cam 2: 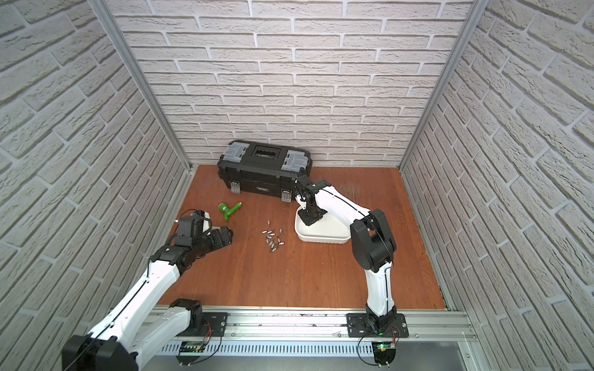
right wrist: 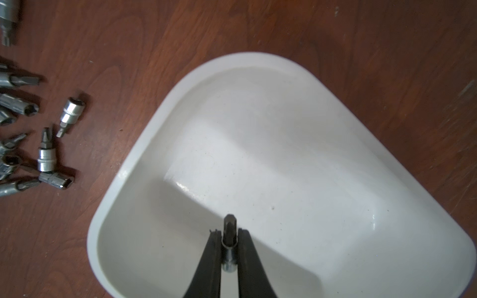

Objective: Put the bit on the desktop into the storage box
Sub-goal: Place the screwdriver bit in the storage box, then pick up the screwdriver bit from the center of the board.

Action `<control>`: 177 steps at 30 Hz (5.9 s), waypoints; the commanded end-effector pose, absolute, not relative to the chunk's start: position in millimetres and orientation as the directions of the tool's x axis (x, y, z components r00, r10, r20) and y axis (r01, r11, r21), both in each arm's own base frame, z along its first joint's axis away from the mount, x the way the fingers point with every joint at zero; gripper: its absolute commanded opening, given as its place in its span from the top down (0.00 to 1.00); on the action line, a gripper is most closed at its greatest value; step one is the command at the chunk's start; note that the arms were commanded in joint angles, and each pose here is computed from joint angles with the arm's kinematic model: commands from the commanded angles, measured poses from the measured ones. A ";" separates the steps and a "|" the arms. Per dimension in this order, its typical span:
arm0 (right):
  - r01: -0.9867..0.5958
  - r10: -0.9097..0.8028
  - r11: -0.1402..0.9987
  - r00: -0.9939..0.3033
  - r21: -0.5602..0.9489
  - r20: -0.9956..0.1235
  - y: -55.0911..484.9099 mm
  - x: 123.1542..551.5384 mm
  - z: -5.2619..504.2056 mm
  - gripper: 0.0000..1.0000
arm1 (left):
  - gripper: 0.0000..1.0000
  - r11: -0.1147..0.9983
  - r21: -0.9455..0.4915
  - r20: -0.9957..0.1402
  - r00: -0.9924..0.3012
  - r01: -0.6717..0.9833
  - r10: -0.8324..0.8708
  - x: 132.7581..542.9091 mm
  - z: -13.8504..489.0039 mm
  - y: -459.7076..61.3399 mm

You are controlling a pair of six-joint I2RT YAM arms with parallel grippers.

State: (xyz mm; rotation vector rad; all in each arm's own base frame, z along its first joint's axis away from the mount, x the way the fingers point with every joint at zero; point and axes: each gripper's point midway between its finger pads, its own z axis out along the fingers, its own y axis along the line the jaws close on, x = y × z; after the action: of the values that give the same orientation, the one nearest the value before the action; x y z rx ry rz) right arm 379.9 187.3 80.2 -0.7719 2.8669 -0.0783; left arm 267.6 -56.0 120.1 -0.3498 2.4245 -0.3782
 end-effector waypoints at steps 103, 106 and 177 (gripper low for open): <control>-0.556 -0.546 0.829 -0.778 -0.062 -0.310 373.0 403.7 48.5 0.45 | 0.02 0.923 -0.362 -0.561 -0.761 -0.128 -0.326 267.0 116.4 -63.1; -0.540 -0.531 0.839 -0.785 -0.068 -0.319 374.3 408.6 43.7 0.49 | 0.02 0.924 -0.361 -0.561 -0.761 -0.129 -0.325 266.8 116.1 -62.9; -0.499 -0.489 0.858 -0.719 -0.122 -0.494 339.7 413.5 162.3 0.90 | 0.02 0.928 -0.361 -0.573 -0.764 -0.091 -0.298 273.9 124.4 -71.8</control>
State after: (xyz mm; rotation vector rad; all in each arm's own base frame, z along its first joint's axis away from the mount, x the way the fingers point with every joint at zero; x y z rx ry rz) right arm 416.7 352.2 139.4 -0.7336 2.5355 0.0461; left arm 265.3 -68.1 112.7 -0.3054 2.4633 -0.4056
